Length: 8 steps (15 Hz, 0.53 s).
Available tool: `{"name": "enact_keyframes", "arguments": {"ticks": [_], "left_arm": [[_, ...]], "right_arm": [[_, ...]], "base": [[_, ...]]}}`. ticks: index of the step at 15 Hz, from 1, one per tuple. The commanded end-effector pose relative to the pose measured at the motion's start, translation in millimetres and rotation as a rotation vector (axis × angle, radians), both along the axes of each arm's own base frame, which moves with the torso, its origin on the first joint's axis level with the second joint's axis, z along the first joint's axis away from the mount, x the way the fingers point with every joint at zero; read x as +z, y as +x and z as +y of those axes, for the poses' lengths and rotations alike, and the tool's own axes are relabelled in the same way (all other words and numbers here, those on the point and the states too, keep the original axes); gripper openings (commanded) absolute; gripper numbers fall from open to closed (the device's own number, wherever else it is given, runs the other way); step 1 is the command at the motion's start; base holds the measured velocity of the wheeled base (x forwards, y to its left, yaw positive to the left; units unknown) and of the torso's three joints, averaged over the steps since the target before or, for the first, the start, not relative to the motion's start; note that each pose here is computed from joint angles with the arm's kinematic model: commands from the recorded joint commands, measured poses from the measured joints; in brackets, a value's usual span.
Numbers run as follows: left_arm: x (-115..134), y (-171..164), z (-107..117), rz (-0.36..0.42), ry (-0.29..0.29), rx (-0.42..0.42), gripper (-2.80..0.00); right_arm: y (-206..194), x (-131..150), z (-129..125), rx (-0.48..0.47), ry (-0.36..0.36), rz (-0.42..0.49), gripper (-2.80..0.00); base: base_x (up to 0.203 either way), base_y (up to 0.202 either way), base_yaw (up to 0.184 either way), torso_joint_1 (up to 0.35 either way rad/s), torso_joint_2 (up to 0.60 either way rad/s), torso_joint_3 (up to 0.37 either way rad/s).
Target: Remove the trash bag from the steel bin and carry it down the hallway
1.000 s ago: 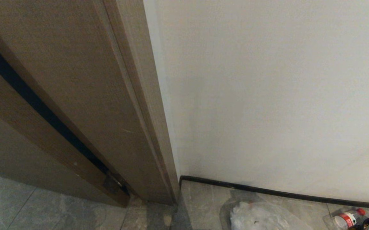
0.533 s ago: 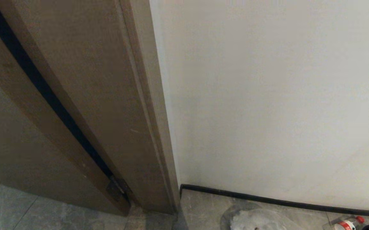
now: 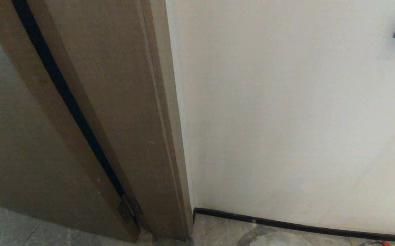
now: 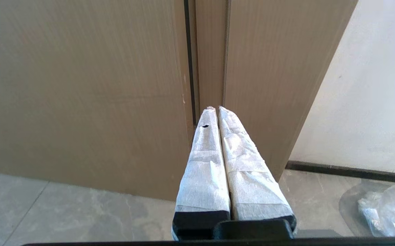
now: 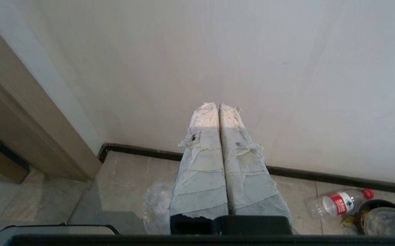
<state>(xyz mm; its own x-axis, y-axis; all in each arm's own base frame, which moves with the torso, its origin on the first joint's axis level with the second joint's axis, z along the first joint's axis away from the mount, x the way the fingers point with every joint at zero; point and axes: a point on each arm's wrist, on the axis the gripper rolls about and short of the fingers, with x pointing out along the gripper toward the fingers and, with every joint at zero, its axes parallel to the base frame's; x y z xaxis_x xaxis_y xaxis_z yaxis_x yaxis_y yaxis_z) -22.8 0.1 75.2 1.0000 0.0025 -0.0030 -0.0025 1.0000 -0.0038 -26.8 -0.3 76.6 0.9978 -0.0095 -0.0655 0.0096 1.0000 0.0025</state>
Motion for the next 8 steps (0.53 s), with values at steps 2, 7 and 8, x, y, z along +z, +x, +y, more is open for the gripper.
{"name": "enact_keyframes", "arguments": {"ticks": [2, 7, 8], "left_arm": [[0.1, 0.0, 0.0, -0.001, -0.001, 0.001, -2.8], [0.0, 0.0, 0.0, 0.0, -0.002, 0.001, -2.8], [0.0, 0.0, 0.0, 0.0, -0.002, 0.001, -2.8]], "right_arm": [[0.0, -0.1, 0.0, 0.0, 0.0, 0.0, -2.8], [0.0, -0.1, 0.0, 0.0, 0.0, 0.0, -2.8], [0.0, -0.1, 0.0, 0.0, 0.0, 0.0, -2.8]], "base": [[0.0, 0.0, 0.0, 0.004, 0.0, 0.059], [0.0, 0.0, 0.0, 0.003, 0.0, 0.104], [0.0, 0.0, 0.0, -0.002, 0.0, 0.177]]}}
